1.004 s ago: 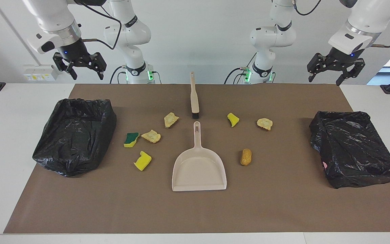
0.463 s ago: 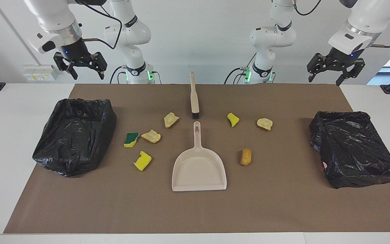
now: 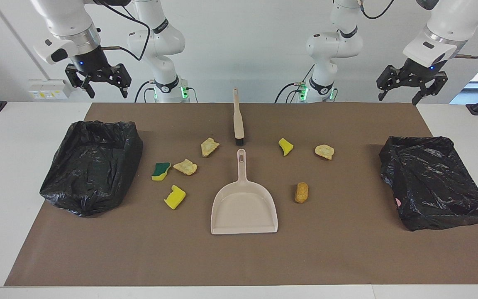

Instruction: Sweep and dump trash in bin

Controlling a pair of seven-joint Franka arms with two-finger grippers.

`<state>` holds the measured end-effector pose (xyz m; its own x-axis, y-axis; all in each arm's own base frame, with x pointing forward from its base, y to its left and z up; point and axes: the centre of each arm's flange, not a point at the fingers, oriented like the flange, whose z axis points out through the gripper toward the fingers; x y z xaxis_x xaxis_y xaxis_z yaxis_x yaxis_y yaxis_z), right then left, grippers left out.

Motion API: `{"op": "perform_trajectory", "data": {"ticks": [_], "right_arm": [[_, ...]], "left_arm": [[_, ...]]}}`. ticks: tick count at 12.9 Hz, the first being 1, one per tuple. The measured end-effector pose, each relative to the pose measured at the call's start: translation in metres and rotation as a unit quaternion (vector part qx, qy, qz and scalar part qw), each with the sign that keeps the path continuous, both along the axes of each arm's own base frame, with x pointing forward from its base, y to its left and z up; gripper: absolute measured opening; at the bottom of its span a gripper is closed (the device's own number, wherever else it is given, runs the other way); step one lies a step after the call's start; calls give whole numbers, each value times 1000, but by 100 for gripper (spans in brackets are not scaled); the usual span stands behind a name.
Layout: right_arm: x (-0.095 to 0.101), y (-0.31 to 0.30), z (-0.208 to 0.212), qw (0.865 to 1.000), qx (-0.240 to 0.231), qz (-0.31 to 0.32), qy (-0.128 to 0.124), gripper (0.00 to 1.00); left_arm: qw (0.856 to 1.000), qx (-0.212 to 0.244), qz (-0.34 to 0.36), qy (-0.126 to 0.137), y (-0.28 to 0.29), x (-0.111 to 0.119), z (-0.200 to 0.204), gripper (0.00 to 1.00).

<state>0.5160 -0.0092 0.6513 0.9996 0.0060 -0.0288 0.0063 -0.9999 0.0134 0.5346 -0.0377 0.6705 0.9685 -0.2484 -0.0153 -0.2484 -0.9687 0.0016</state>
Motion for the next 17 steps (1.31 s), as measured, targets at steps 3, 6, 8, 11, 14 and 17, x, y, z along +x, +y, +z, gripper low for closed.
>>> {"op": "perform_trajectory", "data": {"ticks": [3,6,8,11,14,17], "right_arm": [[0,0,0,1000,0,0,0,100],[0,0,-3,1000,0,0,4,100],[-3,0,-7,1000,0,0,15,100],[-4,-2,-21,1000,-1,-1,29,100],[14,17,-57,1000,-2,14,25,100],[50,68,-104,1000,-3,7,9,100]], "left_arm": [[1000,0,-3,2,-3,-2,-2,100],[1000,1,-4,6,-4,-6,-5,100],[1000,1,-9,7,-9,-9,-5,100],[1000,2,2,10,-16,-11,-7,100],[1000,2,5,14,-16,-15,-11,100],[1000,4,12,24,-22,-25,-19,100]]}}
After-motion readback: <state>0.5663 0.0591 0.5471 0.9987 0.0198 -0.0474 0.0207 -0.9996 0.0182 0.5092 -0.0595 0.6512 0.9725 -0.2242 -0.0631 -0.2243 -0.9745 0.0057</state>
